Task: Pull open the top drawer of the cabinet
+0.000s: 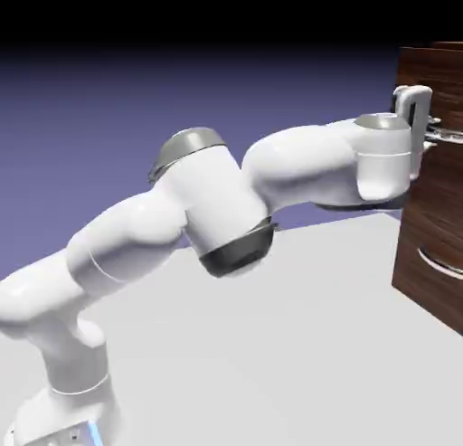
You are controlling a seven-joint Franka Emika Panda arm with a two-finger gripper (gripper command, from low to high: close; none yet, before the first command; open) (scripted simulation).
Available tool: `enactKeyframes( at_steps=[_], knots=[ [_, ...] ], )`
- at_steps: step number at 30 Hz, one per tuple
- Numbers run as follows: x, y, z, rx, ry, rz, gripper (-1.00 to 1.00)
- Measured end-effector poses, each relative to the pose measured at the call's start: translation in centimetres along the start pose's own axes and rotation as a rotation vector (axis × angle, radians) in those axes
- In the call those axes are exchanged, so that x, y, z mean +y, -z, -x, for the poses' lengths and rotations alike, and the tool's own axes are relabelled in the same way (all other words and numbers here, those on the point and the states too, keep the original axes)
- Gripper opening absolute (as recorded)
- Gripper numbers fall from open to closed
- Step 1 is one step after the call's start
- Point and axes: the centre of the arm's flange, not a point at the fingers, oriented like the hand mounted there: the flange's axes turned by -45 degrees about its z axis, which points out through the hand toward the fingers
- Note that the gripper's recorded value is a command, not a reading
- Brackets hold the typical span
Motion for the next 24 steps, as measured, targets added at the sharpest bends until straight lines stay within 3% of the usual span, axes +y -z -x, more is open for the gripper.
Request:
enactKeyframes(
  at_steps=[21,22,24],
  knots=[
    [0.0,19.5,0.0,0.0,0.0,-0.001,-1.0],
    [0.0,19.8,0.0,0.0,0.0,-0.001,1.0],
    [0.0,19.8,0.0,0.0,0.0,0.0,1.0]
  ],
)
